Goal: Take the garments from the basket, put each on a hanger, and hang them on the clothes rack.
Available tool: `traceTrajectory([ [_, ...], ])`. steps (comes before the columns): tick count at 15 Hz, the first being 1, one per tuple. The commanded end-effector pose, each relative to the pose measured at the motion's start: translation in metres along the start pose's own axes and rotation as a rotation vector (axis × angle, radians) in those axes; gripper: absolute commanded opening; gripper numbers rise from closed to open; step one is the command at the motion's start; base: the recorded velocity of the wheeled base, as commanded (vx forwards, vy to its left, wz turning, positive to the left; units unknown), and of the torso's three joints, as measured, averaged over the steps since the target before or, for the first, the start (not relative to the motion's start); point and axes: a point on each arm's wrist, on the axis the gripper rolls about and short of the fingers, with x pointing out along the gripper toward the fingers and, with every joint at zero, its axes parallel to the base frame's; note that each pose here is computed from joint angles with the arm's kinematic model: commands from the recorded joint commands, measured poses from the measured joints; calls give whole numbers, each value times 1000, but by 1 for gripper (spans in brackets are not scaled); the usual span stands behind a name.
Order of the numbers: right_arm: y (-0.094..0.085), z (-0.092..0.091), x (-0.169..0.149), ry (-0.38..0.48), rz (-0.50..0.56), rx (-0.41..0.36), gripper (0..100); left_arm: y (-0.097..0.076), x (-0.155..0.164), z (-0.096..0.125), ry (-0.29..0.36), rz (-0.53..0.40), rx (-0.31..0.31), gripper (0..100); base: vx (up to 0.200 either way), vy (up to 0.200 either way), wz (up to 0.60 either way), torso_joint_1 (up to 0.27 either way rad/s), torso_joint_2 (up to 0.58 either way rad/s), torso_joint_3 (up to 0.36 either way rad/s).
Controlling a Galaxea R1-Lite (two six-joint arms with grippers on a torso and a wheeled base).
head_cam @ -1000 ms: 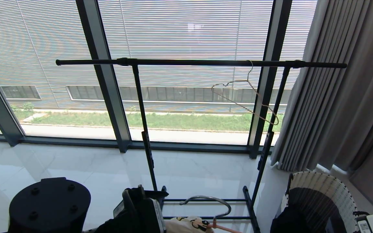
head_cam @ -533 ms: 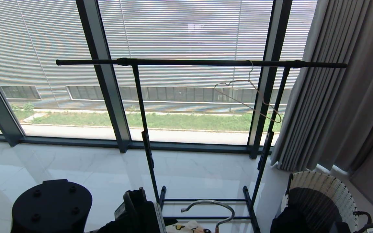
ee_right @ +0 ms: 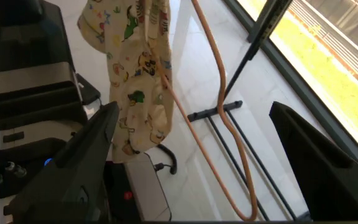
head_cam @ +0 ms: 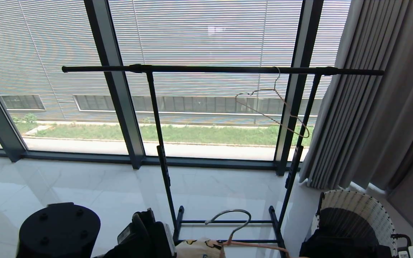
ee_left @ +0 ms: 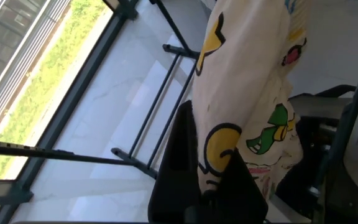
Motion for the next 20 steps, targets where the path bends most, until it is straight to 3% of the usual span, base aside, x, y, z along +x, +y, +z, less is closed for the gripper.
traceTrajectory([
  [1, -4, -2, 0, 14, -31, 12, 100, 9, -3, -12, 60, 90, -27, 0, 0, 0, 0, 0, 0, 0],
  [3, -5, -6, 5, 51, -26, 27, 100, 27, -7, -7, 8, 191, -62, 0, 0, 0, 0, 0, 0, 0],
  [5, -10, -7, 22, 90, -19, 104, 100, 57, -15, 5, -98, 374, -104, 0, 0, 0, 0, 0, 0, 0],
  [7, -21, 6, 51, 44, -30, 190, 100, 70, -25, 19, -152, 489, -110, 0, 0, 0, 0, 0, 0, 0],
  [9, -33, 14, 86, -15, -38, 270, 100, 72, -30, 24, -177, 507, -106, 0, 0, 0, 0, 0, 0, 0],
  [14, -62, 31, 165, -130, -151, 331, 100, 73, -31, 27, -189, 506, -102, 0, 0, 0, 0, 0, 0, 0],
  [17, -66, 21, 183, -100, -220, 340, 100, 75, -30, 30, -200, 507, -103, 0, 0, 0, 0, 0, 0, 0],
  [20, -66, 18, 189, -94, -220, 340, 100, 68, -29, 35, -220, 475, -86, 0, 0, 0, 0, 0, 0, 0],
])
